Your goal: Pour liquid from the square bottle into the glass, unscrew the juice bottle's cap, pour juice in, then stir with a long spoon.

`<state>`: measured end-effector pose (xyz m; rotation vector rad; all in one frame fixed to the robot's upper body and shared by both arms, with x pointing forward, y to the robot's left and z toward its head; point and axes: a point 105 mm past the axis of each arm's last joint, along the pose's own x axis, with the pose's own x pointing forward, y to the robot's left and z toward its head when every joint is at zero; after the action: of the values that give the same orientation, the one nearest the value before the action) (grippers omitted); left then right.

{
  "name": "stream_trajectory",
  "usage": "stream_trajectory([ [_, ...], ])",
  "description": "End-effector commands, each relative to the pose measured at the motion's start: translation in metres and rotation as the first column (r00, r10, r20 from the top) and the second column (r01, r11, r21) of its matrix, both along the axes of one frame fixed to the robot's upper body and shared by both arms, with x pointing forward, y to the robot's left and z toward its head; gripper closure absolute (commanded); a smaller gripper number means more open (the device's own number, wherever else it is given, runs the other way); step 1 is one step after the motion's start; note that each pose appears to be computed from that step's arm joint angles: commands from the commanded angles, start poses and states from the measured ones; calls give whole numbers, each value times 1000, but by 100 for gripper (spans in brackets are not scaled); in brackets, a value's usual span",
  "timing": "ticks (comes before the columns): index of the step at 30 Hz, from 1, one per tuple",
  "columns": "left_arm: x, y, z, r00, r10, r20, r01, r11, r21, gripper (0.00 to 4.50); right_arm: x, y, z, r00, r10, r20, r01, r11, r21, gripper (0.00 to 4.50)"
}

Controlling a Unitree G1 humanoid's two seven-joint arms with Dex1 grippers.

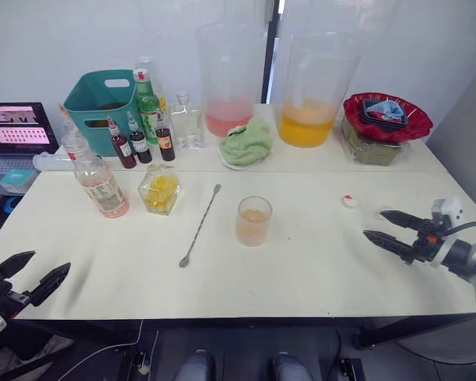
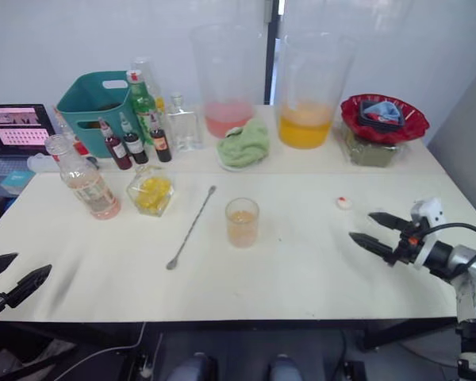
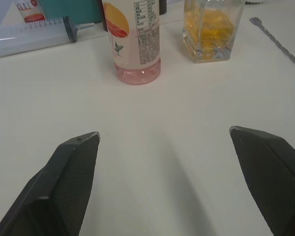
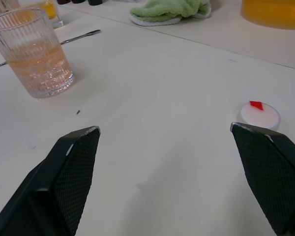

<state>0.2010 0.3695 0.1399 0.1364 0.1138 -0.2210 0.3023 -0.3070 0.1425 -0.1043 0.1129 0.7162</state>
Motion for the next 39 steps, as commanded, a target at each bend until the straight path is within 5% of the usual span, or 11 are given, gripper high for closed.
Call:
stream_trajectory([
  [1, -6, 3, 9, 999, 6, 44, -6, 1000, -1, 3, -5, -11, 8, 999, -22, 39, 23, 1000, -15, 0],
  [11, 8, -40, 5, 998, -57, 26, 56, 998, 35, 3, 6, 27, 29, 991, 114, 65, -116, 993, 27, 0],
  [23, 58, -155, -3, 995, -90, 46, 96, 987, -132, 3, -20, 102, 58, 887, 462, -14, -462, 884, -63, 0],
  [28, 80, -194, -5, 996, -80, 39, 86, 981, -176, 3, -25, 110, 62, 877, 480, -17, -480, 873, -92, 0],
  [39, 130, -227, -45, 990, -61, -125, 53, 997, -63, 3, -29, 109, 64, 893, 450, 14, -443, 885, -145, 0],
])
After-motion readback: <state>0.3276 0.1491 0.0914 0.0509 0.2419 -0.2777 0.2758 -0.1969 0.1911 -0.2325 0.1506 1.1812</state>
